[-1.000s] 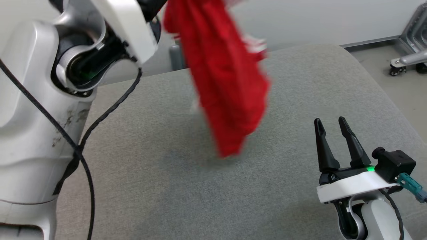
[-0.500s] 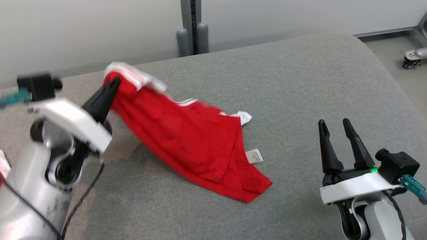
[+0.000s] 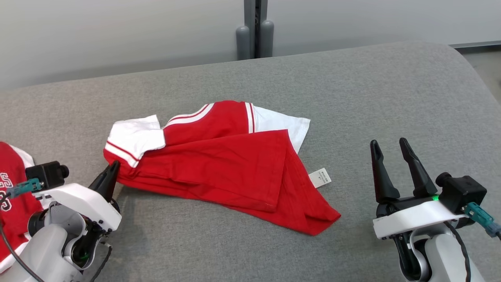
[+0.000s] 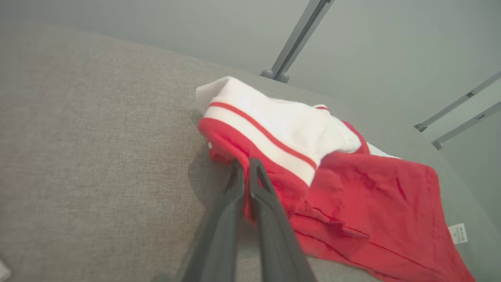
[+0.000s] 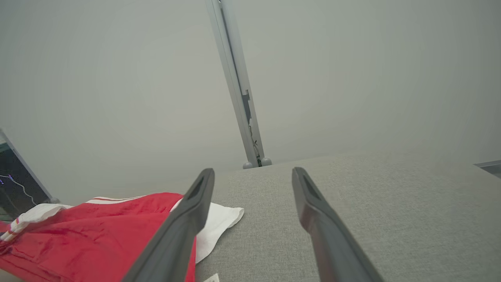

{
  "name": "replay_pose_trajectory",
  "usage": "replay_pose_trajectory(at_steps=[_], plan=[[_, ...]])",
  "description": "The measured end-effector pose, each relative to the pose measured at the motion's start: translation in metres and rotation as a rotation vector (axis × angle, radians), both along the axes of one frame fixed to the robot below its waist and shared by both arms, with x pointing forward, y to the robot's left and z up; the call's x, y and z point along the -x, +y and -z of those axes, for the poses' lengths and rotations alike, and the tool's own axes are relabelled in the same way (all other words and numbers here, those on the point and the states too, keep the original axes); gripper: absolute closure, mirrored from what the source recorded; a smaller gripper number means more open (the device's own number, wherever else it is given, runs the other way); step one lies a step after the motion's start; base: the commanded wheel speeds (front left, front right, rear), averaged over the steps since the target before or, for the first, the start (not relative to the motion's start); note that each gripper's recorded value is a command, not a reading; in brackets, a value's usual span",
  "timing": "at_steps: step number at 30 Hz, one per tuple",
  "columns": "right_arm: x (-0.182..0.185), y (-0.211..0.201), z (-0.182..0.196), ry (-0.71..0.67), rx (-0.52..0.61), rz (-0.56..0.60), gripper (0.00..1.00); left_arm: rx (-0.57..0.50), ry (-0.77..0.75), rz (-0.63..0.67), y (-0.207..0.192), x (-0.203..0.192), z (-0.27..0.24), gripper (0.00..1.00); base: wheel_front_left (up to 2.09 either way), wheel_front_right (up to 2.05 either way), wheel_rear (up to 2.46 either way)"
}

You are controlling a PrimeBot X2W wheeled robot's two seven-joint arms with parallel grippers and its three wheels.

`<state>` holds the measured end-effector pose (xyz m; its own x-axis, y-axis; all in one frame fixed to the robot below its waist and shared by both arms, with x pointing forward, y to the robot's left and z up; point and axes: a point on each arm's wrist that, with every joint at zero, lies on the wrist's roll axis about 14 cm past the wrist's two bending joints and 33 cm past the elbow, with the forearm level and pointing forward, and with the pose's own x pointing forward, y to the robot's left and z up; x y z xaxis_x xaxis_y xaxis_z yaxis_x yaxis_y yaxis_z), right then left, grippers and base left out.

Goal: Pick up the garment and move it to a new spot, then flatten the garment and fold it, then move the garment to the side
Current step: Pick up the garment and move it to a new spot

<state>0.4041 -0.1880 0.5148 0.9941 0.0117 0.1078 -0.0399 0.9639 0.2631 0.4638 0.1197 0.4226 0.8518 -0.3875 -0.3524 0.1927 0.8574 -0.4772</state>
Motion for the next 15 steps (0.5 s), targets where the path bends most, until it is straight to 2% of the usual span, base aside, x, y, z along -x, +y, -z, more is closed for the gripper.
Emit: replay_pose_trajectory(at_steps=[1,2,3,7,11,15], plan=[[-0.001,0.003,0.0,0.001,-0.001,-0.009,0.0,-0.009,0.013,-0.014,0.005,0.002,0.005,0.52,0.0,0.0,0.0],[-0.002,0.006,0.001,0.002,0.0,-0.016,0.0,-0.018,0.021,-0.023,0.009,0.003,0.008,0.06,0.0,0.0,0.0],[-0.003,0.008,0.001,0.003,0.002,-0.024,0.0,-0.022,0.023,-0.028,0.01,0.004,0.009,0.0,0.0,0.0,0.0],[-0.005,0.015,0.001,0.003,0.015,-0.044,0.0,-0.015,-0.012,-0.046,0.011,0.003,0.003,0.0,0.0,0.0,0.0],[-0.006,0.02,-0.004,-0.013,0.023,-0.06,0.0,-0.018,-0.123,-0.08,0.018,0.0,-0.017,0.0,0.0,0.0,0.0],[-0.005,0.024,-0.007,-0.02,0.027,-0.069,0.0,-0.068,-0.236,-0.103,0.029,0.001,-0.038,0.0,0.0,0.0,0.0]])
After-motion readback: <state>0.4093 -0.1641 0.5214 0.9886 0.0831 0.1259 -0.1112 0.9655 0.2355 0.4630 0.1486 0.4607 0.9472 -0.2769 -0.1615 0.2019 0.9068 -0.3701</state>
